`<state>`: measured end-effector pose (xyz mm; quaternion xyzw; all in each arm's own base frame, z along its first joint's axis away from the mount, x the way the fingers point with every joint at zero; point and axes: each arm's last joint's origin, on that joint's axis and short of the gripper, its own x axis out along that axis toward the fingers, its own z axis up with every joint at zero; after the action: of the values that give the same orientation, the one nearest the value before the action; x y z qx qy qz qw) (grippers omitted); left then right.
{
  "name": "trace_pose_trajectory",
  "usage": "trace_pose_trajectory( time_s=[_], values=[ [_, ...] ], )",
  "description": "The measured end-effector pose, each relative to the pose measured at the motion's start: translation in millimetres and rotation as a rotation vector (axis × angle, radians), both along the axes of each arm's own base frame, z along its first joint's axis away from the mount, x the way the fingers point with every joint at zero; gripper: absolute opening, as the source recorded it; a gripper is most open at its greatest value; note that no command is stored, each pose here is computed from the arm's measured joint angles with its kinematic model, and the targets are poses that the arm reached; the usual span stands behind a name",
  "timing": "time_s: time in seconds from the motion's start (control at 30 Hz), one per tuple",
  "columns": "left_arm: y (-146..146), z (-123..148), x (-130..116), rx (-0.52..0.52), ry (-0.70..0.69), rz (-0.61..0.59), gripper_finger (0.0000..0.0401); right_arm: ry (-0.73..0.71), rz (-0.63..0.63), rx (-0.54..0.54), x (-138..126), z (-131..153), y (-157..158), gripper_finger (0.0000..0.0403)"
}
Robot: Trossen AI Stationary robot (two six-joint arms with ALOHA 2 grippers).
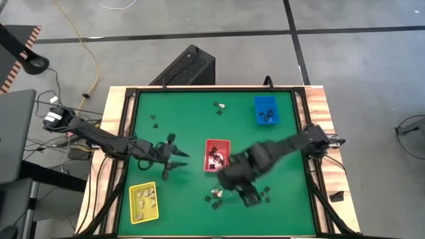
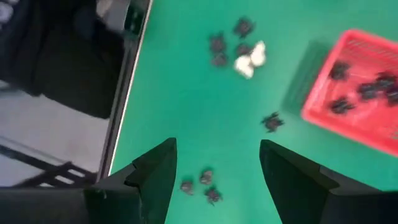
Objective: Sort Halloween decoration
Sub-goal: Put the black spider toy into the red bin
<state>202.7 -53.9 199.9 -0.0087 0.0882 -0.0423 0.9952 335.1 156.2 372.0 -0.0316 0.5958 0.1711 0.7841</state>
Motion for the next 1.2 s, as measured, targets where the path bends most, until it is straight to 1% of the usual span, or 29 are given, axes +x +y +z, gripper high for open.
trace_pose_trajectory(
  time_s=[0.07,0.13,0.2,0.27,0.3,0.4,0.5,0.63,0.73,0.77,0.83,0.97,1.03,1.2],
  values=[
    [-11.8,2.9,12.9,0.037,0.012,-0.101,0.0141,-0.021,-0.042,-0.105,-19.8,-6.5,9.3,0.0258],
    [-27.2,8.1,32.6,0.058,0.035,-0.191,0.0141,-0.076,-0.138,-0.222,-43.8,-10.8,9.9,0.0258],
    [-44.5,5.5,51.0,0.076,0.107,-0.264,0.0141,-0.152,-0.226,-0.292,-65.4,-19.7,9.3,0.0258],
    [-63.7,-2.3,70.7,0.117,0.174,-0.335,0.0141,-0.246,-0.284,-0.297,-80.7,-36.4,11.1,0.0258],
    [-72.4,-8.7,78.4,0.156,0.217,-0.362,0.0141,-0.293,-0.299,-0.3,-86.6,-47.3,11.7,0.0258],
    [-90.5,-15.3,105.7,0.24,0.264,-0.399,0.0141,-0.461,-0.309,-0.28,-104.9,-74.6,8.8,0.0258],
    [-101.7,-18.5,130.1,0.234,0.293,-0.435,0.0141,-0.61,-0.311,-0.264,-118.0,-93.4,-3.1,0.0258],
    [-114.1,-36.9,153.9,0.189,0.366,-0.497,0.0141,-0.765,-0.302,-0.268,-125.7,-113.2,-20.5,0.0258],
    [-116.9,-44.1,166.7,0.144,0.404,-0.536,0.0141,-0.895,-0.306,-0.231,-129.2,-112.9,-31.0,0.0258],
    [-118.0,-44.4,170.2,0.128,0.405,-0.539,0.0141,-0.901,-0.291,-0.242,-131.5,-116.6,-33.7,0.0258],
    [-118.1,-45.5,171.3,0.115,0.44,-0.535,0.0141,-0.895,-0.276,-0.229,-135.0,-120.2,-38.1,0.0258],
    [-117.9,-46.6,170.6,0.115,0.45,-0.52,0.0141,-0.915,-0.289,-0.211,-141.2,-117.5,-43.2,0.0258],
    [-117.0,-48.1,170.3,0.121,0.461,-0.522,0.0141,-0.914,-0.276,-0.224,-141.5,-118.3,-44.0,0.0258],
    [-111.1,-64.4,175.7,0.115,0.49,-0.526,0.0141,-0.945,-0.266,-0.229,-141.2,-113.8,-45.6,0.0258]
  ],
)
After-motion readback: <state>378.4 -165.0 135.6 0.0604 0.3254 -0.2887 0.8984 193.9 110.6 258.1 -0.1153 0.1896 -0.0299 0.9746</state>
